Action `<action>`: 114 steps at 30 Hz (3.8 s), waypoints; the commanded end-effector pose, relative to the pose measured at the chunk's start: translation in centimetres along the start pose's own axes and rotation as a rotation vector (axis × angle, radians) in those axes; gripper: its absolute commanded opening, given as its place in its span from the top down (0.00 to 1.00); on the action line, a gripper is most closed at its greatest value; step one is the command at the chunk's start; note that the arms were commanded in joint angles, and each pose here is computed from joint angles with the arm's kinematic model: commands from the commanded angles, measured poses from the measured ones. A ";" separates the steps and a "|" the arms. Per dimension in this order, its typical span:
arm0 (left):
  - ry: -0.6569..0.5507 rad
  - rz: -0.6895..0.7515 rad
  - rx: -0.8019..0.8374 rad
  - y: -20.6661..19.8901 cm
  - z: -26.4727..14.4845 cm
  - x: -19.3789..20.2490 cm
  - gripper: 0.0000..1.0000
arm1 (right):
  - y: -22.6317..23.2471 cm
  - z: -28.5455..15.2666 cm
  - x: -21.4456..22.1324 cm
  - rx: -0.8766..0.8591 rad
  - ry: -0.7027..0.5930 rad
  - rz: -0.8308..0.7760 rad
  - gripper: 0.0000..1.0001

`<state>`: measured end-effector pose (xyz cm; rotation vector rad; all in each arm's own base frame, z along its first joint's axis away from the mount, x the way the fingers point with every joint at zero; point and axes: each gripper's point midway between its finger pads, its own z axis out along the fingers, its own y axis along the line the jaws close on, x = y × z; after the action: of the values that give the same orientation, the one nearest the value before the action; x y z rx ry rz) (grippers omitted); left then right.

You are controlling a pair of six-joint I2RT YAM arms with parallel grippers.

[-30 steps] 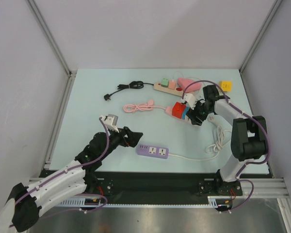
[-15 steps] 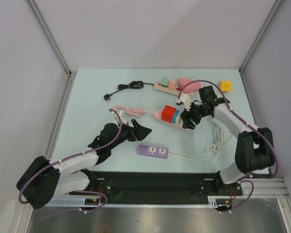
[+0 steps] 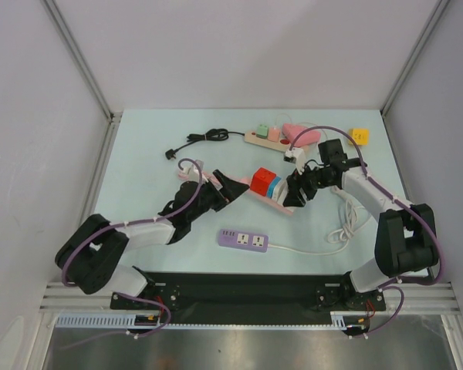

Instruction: Pull the plug off the socket

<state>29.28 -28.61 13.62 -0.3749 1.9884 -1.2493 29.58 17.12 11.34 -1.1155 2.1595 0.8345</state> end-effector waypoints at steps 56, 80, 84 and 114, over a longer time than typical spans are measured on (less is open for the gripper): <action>-0.084 -0.069 -0.147 2.8 7.7 -3.3 1.00 | 3.3 -2.5 -4.4 -0.236 -0.257 0.136 1.00; -0.104 -0.015 0.073 -0.2 6.8 -3.4 1.00 | -20.8 -17.1 0.4 1.184 -0.295 0.456 1.00; -0.104 -0.013 0.090 -0.4 6.7 -3.4 1.00 | -24.3 -18.8 2.0 1.283 -0.269 0.523 1.00; -0.084 0.012 0.092 0.2 6.4 -2.7 1.00 | -35.2 -15.8 5.7 1.315 -0.173 0.591 0.21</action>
<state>35.18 -30.49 9.76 -0.4273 1.9810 -1.2148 51.68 -12.34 5.48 0.2351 2.2789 -0.3168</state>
